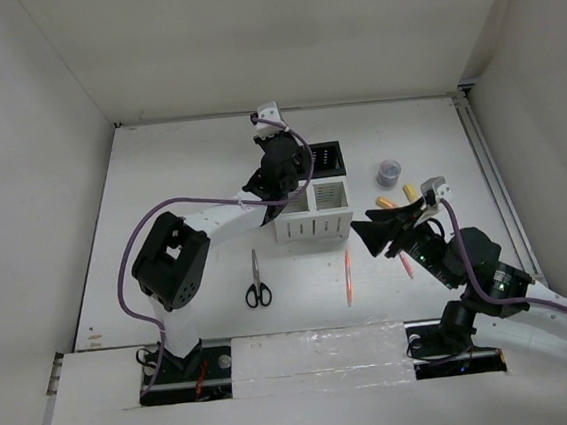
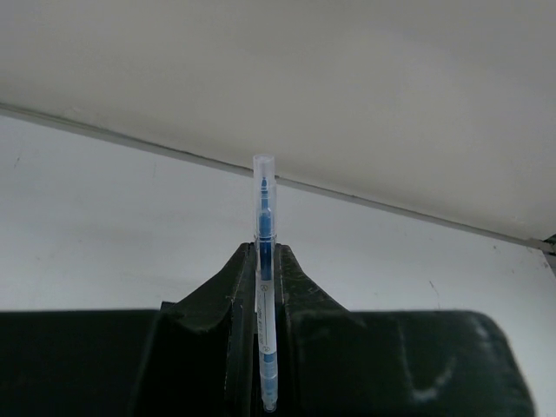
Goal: Sort the stationery into containers
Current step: Place the stationery in the storage box, then pick up the pen from the center of the board.
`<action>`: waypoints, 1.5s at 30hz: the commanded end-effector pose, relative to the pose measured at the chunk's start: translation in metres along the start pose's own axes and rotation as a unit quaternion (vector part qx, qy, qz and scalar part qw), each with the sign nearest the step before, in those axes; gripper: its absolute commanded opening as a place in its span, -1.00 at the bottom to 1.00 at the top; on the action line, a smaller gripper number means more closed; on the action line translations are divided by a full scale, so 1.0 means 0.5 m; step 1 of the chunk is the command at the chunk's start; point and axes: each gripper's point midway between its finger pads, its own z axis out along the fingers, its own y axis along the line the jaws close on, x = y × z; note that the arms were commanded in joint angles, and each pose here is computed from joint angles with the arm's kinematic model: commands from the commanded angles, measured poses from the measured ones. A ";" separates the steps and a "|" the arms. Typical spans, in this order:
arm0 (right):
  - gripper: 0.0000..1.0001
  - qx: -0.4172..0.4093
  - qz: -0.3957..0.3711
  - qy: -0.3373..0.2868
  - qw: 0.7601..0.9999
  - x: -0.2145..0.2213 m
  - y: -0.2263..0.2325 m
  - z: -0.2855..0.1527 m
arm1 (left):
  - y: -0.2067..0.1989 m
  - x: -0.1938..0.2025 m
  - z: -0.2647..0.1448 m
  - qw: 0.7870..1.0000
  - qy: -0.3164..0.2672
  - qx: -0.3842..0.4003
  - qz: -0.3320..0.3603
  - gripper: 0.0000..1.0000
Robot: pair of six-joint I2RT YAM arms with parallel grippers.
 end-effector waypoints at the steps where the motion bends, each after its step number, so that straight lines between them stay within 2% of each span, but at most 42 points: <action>1: 0.16 -0.004 0.007 -0.023 1.000 -0.042 0.014 -0.002 | 0.007 -0.003 -0.007 1.000 -0.010 -0.006 -0.029 -1.00; 13: 0.16 -0.011 0.009 -0.015 1.000 -0.032 0.018 -0.002 | 0.009 0.052 -0.033 0.999 0.024 -0.004 -0.048 -0.99; 17: 0.16 -0.010 0.013 -0.011 1.000 -0.027 0.018 0.002 | 0.005 0.075 -0.046 0.998 0.033 -0.008 -0.043 -0.74; 18: 0.16 -0.010 0.013 -0.011 1.000 -0.027 0.018 0.002 | 0.008 0.074 -0.046 0.999 0.031 -0.012 -0.043 -0.50; 19: 0.16 -0.010 0.013 -0.011 1.000 -0.027 0.018 0.002 | 0.005 0.086 -0.055 0.999 0.037 -0.009 -0.038 -0.41; 27: 0.16 -0.008 0.016 -0.007 1.000 -0.018 0.015 0.002 | 0.003 0.074 -0.083 0.998 0.037 -0.004 -0.049 -0.01; 30: 0.16 -0.008 0.016 -0.007 1.000 -0.018 0.015 0.002 | -0.015 0.031 -0.106 0.998 0.024 0.008 -0.056 0.08; 32: 0.16 -0.006 0.014 -0.003 1.000 -0.013 0.014 0.006 | -0.035 -0.002 -0.125 0.998 0.013 0.014 -0.052 0.25; 34: 0.16 -0.002 0.014 -0.004 1.000 -0.016 0.014 0.009 | -0.060 -0.061 -0.158 0.998 0.004 0.018 -0.059 0.48; 35: 0.16 0.003 0.016 -0.010 1.000 -0.026 0.012 0.009 | -0.057 -0.085 -0.169 0.998 -0.003 0.005 -0.062 0.72; 37: 0.16 0.014 0.015 -0.012 1.000 -0.039 0.008 0.006 | -0.057 -0.147 -0.202 0.998 -0.004 0.008 -0.066 0.94; 39: 0.25 0.053 0.013 0.011 0.998 -0.026 -0.017 0.004 | -0.065 -0.207 -0.221 0.996 -0.003 0.008 -0.090 1.00; 40: 0.40 0.067 0.013 0.017 0.998 -0.036 -0.018 0.008 | -0.062 -0.242 -0.232 0.995 -0.002 0.008 -0.099 1.00; 41: 0.87 0.081 0.010 0.028 0.996 -0.032 -0.025 0.010 | -0.050 -0.259 -0.242 0.997 0.014 -0.006 -0.079 1.00; 42: 1.00 0.117 -0.005 0.055 0.992 -0.011 -0.051 0.003 | -0.044 -0.268 -0.248 0.997 0.022 -0.010 -0.073 1.00; 43: 1.00 0.136 -0.003 0.058 0.989 -0.024 -0.055 0.003 | -0.033 -0.277 -0.255 0.996 0.028 -0.024 -0.081 1.00; 45: 1.00 0.186 -0.012 0.103 0.977 0.016 -0.086 0.001 | 0.014 -0.275 -0.276 0.995 0.054 -0.067 -0.052 1.00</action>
